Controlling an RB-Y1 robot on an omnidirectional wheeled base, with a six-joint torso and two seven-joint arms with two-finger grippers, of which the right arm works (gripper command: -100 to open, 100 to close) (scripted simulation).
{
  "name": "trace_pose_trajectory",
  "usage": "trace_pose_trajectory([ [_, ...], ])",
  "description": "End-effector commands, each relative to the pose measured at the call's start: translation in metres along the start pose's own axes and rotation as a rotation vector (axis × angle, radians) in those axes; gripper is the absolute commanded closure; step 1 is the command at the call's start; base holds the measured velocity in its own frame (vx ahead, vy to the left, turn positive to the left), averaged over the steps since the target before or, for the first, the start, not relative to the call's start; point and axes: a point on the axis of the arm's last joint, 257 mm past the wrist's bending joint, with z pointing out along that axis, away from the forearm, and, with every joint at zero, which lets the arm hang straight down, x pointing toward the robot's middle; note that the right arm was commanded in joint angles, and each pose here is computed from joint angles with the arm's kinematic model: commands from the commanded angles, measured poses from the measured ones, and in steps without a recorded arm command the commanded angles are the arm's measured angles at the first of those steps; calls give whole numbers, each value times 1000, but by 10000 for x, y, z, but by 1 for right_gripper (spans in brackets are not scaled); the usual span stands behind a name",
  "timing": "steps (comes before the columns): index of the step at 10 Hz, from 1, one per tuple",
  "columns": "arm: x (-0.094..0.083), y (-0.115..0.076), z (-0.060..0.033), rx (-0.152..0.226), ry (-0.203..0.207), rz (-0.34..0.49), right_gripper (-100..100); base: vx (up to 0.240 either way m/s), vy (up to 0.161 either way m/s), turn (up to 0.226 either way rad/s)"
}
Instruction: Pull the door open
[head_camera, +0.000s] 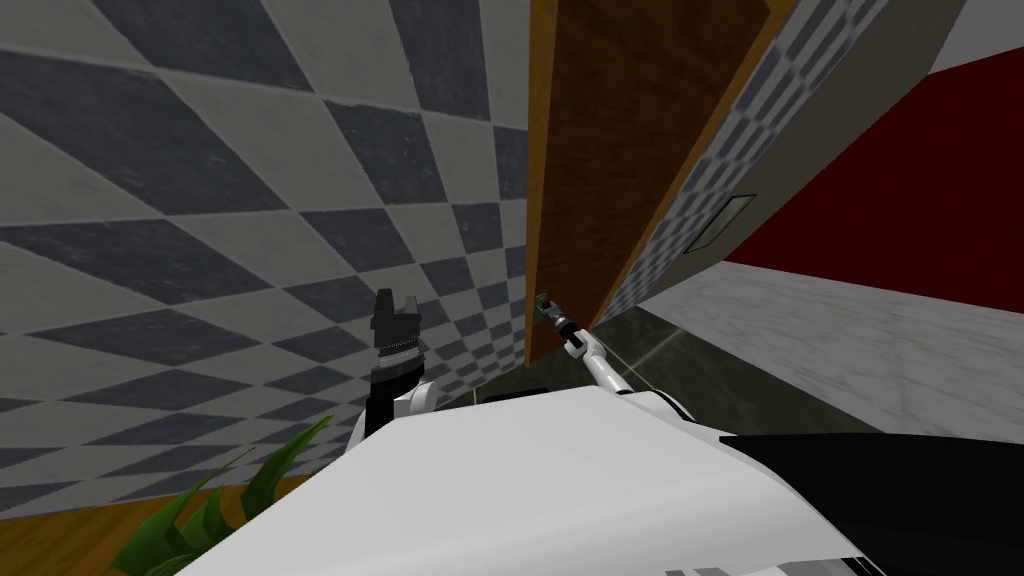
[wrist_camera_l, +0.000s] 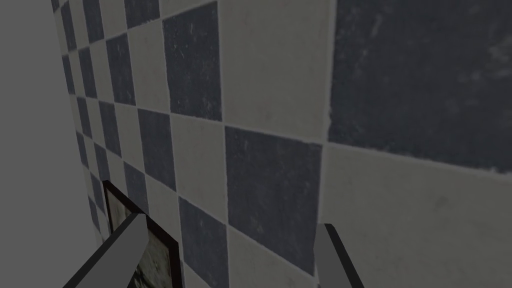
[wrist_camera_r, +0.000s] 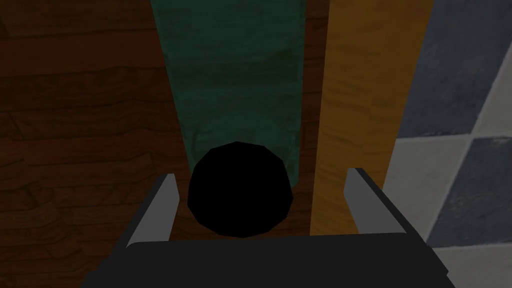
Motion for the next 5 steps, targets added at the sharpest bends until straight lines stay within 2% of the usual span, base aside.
trace_pose_trajectory([
  [1,3,-176,-70,31,-2,-3,-100,61,7,164],
  [2,4,-107,-30,19,-1,-1,-100,28,-2,34],
  [3,4,-107,-30,19,-1,-1,100,-3,0,-37],
  [5,4,-107,-30,19,-1,-1,100,-5,-5,-3],
])
